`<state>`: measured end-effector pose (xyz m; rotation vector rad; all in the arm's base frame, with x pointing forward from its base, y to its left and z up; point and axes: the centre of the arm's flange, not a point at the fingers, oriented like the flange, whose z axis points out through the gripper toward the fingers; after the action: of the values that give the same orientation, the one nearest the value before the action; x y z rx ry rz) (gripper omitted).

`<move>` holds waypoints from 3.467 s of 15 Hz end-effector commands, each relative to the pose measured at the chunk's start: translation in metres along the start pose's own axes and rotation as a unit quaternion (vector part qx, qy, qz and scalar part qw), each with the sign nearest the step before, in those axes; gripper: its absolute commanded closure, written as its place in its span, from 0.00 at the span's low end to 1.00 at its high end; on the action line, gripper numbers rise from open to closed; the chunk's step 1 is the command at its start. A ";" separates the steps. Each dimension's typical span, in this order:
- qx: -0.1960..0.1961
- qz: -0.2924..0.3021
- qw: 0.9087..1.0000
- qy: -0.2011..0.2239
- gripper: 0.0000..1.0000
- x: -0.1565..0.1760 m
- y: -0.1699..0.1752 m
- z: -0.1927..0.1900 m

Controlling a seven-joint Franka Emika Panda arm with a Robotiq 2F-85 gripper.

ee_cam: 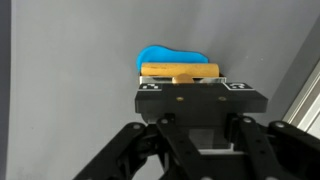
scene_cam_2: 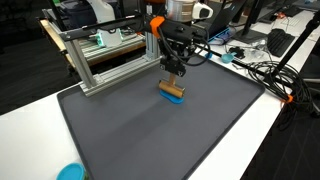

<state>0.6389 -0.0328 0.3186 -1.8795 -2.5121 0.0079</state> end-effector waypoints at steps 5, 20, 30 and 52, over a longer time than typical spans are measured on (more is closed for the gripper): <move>0.007 -0.005 1.000 0.008 0.78 -0.001 -0.007 0.027; -0.021 0.003 0.994 0.111 0.78 0.001 -0.011 0.004; -0.039 0.015 0.996 0.077 0.78 -0.024 -0.010 -0.018; 0.012 0.090 0.995 0.034 0.78 -0.058 -0.013 0.036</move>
<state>0.6367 -0.0821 0.3081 -2.0150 -2.2831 -0.1364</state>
